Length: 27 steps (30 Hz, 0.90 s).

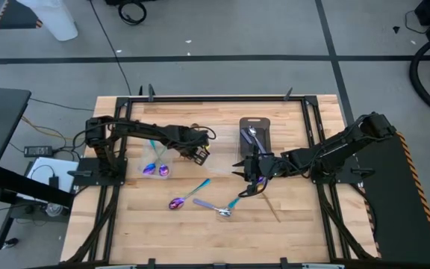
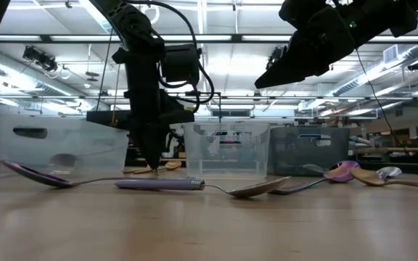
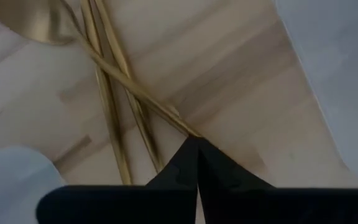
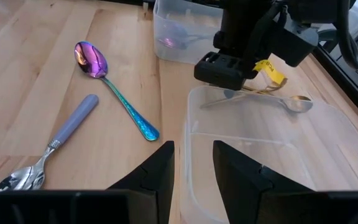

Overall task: Sort silverware by color (type)
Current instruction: Put the gold spoon into the right transparent bin

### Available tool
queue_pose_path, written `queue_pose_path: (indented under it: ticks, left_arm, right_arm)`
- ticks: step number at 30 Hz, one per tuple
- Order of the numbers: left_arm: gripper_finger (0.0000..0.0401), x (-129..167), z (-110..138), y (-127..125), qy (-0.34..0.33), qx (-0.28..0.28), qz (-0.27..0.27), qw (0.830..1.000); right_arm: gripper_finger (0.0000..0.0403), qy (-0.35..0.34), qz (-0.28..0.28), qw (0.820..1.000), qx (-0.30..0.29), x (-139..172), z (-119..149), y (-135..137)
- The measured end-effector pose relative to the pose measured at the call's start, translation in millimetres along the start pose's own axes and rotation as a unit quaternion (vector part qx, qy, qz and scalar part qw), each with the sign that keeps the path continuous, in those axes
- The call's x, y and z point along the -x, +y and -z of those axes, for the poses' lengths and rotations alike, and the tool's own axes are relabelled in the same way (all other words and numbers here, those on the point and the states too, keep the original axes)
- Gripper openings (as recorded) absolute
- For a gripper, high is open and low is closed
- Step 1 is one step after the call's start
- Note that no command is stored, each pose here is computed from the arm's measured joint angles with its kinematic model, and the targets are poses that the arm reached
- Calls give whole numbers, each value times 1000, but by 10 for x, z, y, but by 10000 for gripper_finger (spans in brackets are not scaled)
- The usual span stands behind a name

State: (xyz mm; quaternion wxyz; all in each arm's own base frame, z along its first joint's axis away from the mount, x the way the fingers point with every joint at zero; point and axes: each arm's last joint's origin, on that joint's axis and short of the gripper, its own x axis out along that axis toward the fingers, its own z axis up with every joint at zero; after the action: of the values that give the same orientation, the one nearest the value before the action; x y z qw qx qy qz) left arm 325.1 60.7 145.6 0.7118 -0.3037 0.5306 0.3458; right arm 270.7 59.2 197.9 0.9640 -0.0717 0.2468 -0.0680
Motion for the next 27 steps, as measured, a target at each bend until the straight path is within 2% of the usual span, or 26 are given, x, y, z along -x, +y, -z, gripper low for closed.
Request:
queue_pose_path:
  ticks: [8, 19, 24, 27]
  left_arm:
    - [13, 191, -88, -123, -1, -42, -1, 999]
    - [64, 174, -363, 113, -24, 0, -20, 1000]
    - [67, 168, -305, 190, 33, -10, -26, 999]
    - [63, 182, -223, 227, 67, -21, -54, 996]
  right_arm:
    - [121, -1, -3, 1000, 2, 8, -1, 21]
    - [121, -2, -3, 1000, 1, 8, -3, 21]
    - [121, -2, -3, 1000, 1, 7, -3, 20]
    - [121, -2, -3, 1000, 1, 7, -2, 20]
